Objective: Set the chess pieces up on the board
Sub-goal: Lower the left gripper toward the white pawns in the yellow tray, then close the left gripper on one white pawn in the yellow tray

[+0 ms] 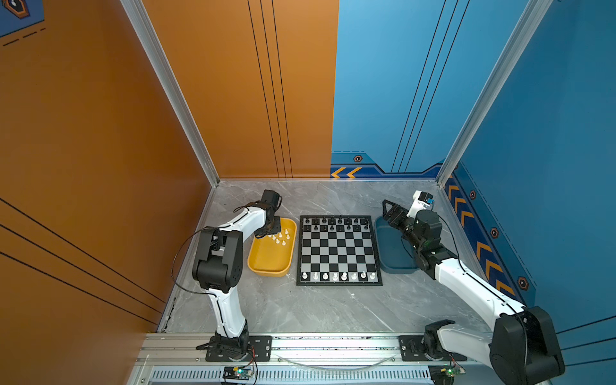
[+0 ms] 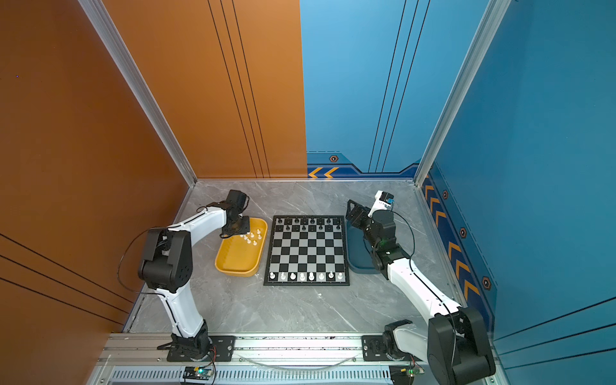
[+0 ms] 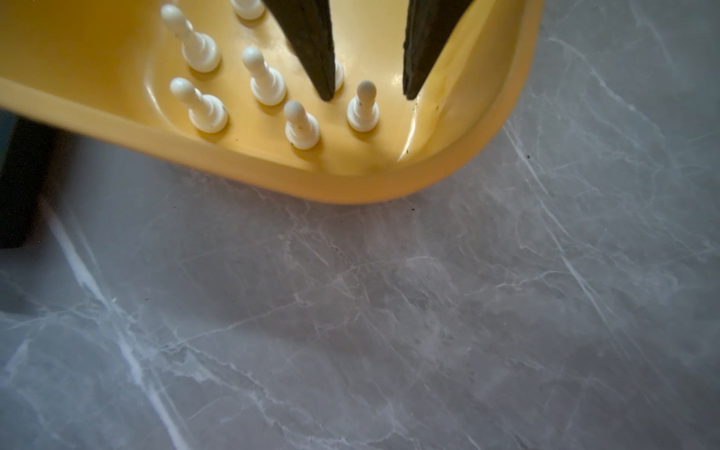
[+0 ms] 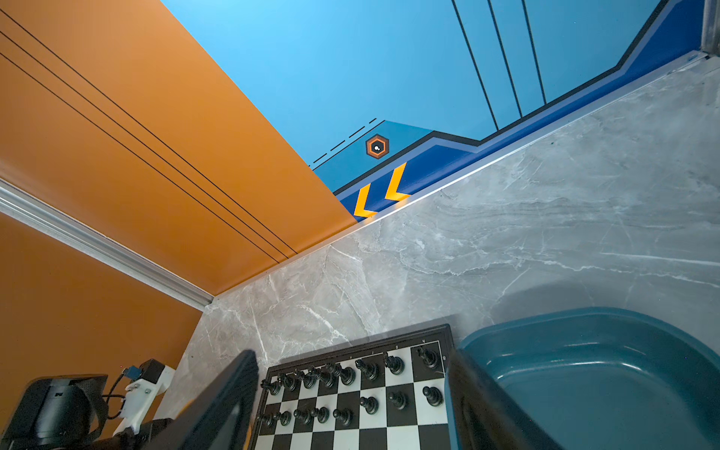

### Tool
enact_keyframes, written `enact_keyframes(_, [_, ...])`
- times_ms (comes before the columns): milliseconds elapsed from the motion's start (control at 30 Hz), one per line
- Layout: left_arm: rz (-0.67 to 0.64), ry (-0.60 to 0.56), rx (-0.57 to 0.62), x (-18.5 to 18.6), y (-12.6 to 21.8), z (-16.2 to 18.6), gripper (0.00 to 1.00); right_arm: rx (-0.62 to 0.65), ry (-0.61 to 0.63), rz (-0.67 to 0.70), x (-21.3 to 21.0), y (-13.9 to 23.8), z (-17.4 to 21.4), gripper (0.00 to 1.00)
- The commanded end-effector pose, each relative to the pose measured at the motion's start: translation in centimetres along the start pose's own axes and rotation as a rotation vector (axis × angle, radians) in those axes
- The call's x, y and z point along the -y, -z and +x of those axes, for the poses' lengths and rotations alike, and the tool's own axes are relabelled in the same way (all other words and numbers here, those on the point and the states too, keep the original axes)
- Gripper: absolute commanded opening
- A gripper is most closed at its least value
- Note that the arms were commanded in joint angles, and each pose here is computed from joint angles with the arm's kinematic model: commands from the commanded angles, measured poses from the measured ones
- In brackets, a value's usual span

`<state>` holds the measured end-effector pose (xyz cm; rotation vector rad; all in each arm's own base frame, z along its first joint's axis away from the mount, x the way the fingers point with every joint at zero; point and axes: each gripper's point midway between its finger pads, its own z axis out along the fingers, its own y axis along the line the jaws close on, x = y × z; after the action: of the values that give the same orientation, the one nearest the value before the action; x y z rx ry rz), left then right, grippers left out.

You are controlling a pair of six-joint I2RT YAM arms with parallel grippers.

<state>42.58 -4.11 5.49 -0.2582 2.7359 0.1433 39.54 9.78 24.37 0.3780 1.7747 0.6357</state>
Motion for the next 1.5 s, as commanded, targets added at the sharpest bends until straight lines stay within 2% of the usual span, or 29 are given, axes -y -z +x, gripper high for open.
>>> enact_keyframes(0, [0.022, -0.010, -0.010, 0.3, -0.2, -0.4, 0.31, 0.026, -0.005, -0.041, -1.6, -0.3, -1.3, 0.78])
enact_keyframes(800, [0.026, -0.018, -0.037, 0.7, -1.5, -0.1, 0.17, -0.003, -0.003, -0.043, -1.7, -1.0, -0.7, 0.78])
enact_keyframes(1133, [0.018, -0.026, -0.043, 0.7, -1.6, 0.0, 0.02, -0.005, -0.002, -0.040, -1.6, -1.0, -0.6, 0.78])
enact_keyframes(1467, [0.013, -0.046, 0.008, 0.7, 1.6, -0.8, 0.00, -0.010, -0.003, -0.048, -1.7, -1.2, -0.5, 0.78])
